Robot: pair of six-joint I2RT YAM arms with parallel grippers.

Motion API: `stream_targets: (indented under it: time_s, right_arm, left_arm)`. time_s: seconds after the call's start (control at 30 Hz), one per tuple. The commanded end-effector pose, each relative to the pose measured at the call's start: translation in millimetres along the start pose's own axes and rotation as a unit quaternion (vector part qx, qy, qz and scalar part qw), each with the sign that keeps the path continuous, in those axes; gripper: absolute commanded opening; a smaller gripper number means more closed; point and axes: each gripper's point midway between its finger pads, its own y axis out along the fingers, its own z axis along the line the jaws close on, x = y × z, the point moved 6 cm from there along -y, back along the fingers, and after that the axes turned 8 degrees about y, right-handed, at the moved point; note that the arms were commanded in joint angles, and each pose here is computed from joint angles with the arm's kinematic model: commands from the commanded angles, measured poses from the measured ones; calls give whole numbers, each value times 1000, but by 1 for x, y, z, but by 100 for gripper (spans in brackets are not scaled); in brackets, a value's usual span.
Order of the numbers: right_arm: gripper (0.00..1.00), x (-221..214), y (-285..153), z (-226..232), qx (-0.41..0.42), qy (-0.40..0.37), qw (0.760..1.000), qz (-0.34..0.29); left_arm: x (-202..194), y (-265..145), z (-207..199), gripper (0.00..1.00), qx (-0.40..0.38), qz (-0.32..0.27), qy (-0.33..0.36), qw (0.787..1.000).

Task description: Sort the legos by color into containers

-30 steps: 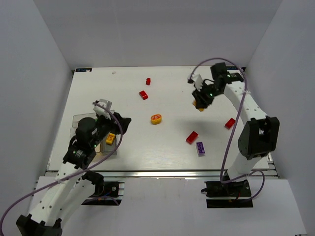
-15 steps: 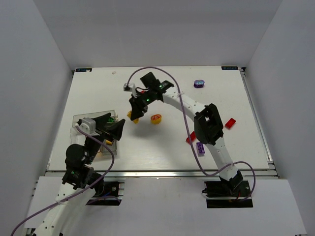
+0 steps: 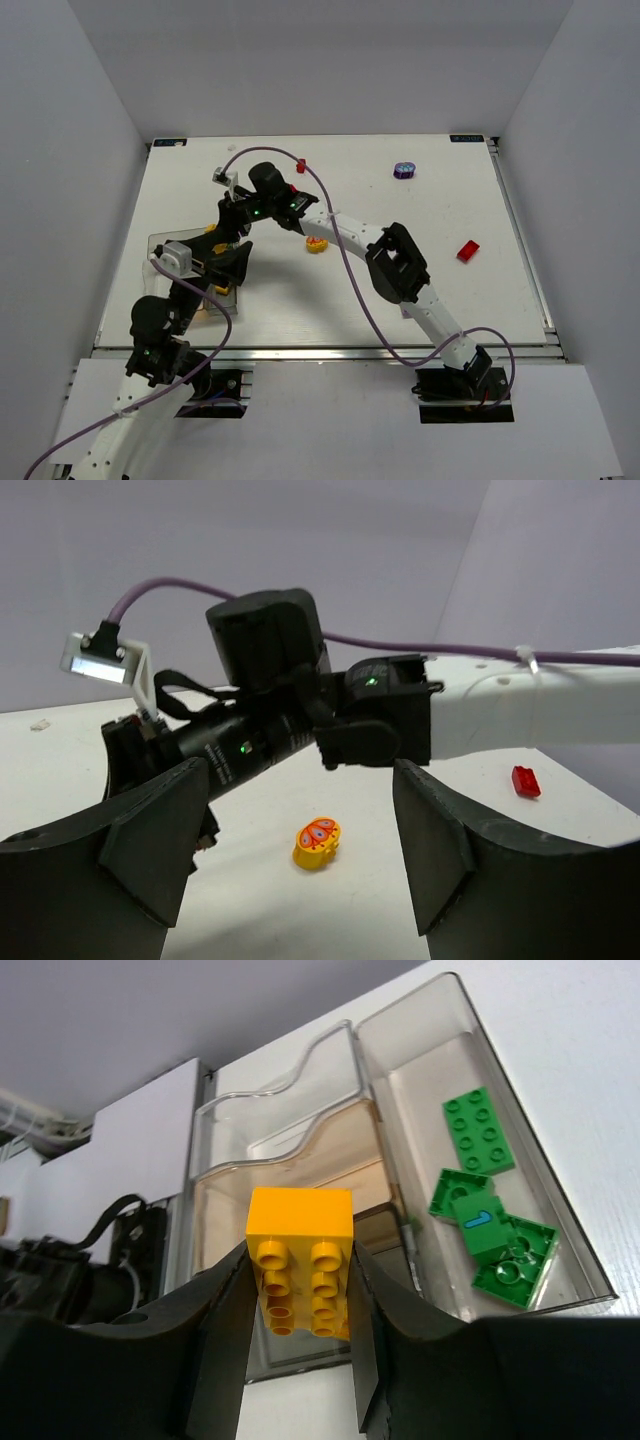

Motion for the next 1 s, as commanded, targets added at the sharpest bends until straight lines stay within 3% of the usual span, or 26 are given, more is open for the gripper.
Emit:
stream_targets:
  time_s: [0.0, 0.2, 0.33, 0.5, 0.83, 0.97]
  right_arm:
    - [0, 15, 9, 0, -11, -22, 999, -47]
    - [0, 6, 18, 4, -12, -54, 998, -37]
    - [12, -9, 24, 8, -6, -57, 998, -12]
    - [14, -22, 25, 10, -7, -49, 999, 6]
    - [55, -17, 18, 14, -15, -78, 997, 10]
    - [61, -5, 12, 25, -11, -101, 995, 2]
  left_arm:
    - [8, -1, 0, 84, -2, -11, 7, 1000]
    - [11, -2, 1, 84, 2, -13, 6, 1000]
    - [10, -2, 1, 84, 3, -10, 6, 1000]
    - [11, -2, 2, 84, 8, -10, 7, 1000]
    - [11, -1, 5, 91, 26, 4, -5, 1000]
    - [9, 1, 6, 91, 28, 14, -9, 999]
